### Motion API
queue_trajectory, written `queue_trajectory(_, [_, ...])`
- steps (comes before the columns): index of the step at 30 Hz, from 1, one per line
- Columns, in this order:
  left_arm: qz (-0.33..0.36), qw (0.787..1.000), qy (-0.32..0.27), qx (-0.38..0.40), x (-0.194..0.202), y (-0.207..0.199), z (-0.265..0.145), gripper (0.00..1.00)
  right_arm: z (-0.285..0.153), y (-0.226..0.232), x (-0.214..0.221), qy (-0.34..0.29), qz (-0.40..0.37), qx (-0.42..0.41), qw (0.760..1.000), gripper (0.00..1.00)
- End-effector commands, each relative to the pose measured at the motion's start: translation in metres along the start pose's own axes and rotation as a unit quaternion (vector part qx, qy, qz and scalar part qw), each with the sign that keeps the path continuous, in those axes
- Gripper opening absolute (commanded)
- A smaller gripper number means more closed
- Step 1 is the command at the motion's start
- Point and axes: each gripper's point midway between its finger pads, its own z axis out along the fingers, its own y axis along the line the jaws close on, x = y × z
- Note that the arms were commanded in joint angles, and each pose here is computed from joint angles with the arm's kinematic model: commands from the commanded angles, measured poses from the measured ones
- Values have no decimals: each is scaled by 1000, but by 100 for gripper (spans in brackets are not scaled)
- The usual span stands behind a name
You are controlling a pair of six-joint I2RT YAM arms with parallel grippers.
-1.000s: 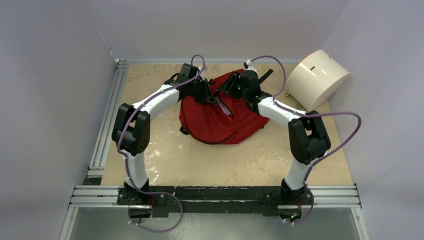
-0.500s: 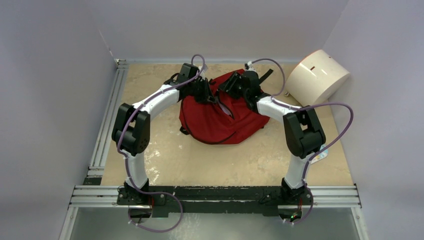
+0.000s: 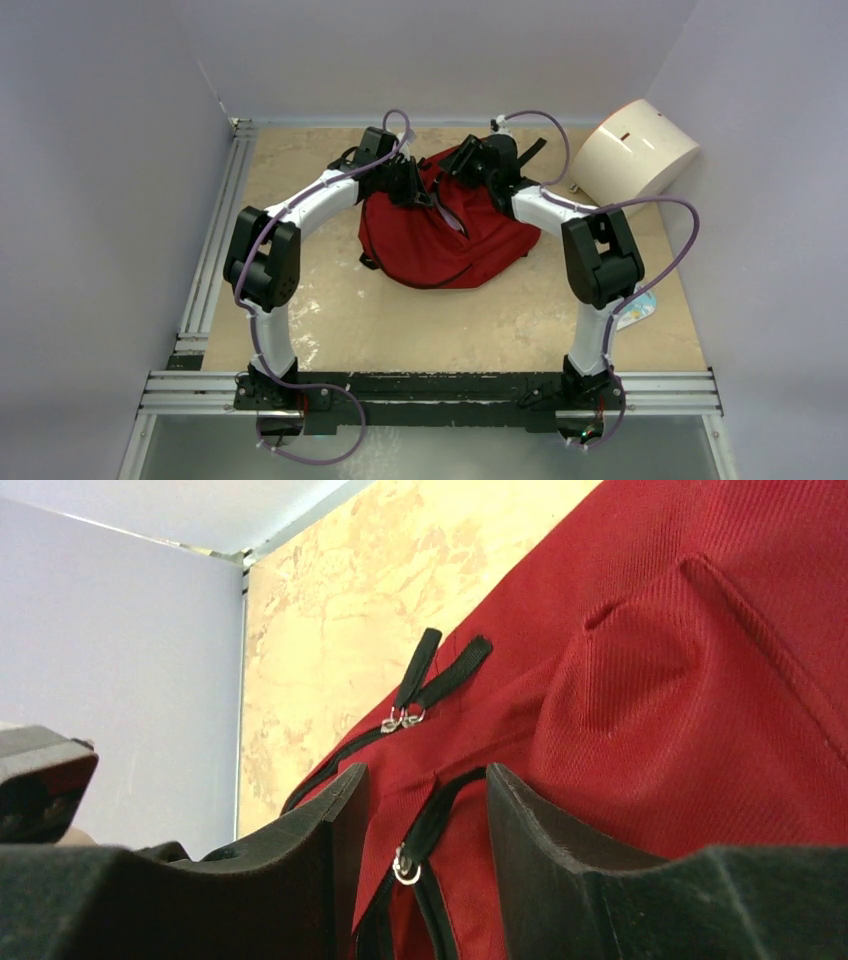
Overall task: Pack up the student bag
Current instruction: Zip the student bag at the center of the board.
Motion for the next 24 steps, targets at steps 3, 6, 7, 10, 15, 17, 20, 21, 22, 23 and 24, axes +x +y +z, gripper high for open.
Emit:
queue_trajectory(3, [7, 1000, -8, 28, -5, -14, -6, 0, 9, 16, -32, -35, -19, -12, 999, 50])
queue_trajectory(6, [7, 1000, -7, 29, -5, -14, -5, 0, 13, 13, -33, -37, -21, -9, 999, 50])
queue_trajectory(7, [8, 999, -7, 30, -6, -14, -4, 0, 14, 12, -33, -36, -22, -7, 999, 50])
queue_trajectory(10, [8, 1000, -5, 30, -5, -14, -4, 0, 18, 9, -32, -31, -24, -4, 999, 50])
queue_trajectory(15, [10, 999, -5, 31, -6, -14, -3, 0, 24, 6, -25, -16, -24, -6, 1000, 50])
queue_trajectory(17, [10, 999, -5, 31, -6, -14, -2, 0, 25, 7, -21, -8, -24, -12, 1000, 50])
queue_trajectory(20, [10, 999, -4, 31, -6, -13, 0, 0, 24, 8, -15, 6, -24, -20, 1000, 50])
queue_trajectory(21, [10, 999, -4, 32, -7, -14, 0, 0, 23, 8, -13, 10, -22, -23, 999, 50])
queue_trajectory(22, [9, 999, -4, 32, -7, -13, 0, 0, 23, 9, -10, 14, -21, -27, 999, 50])
queue_trajectory(23, [9, 999, -4, 32, -7, -13, 1, 0, 22, 10, -8, 18, -19, -32, 999, 50])
queue_trajectory(24, [9, 999, -3, 31, -7, -13, 1, 0, 21, 10, -5, 24, -15, -37, 999, 49])
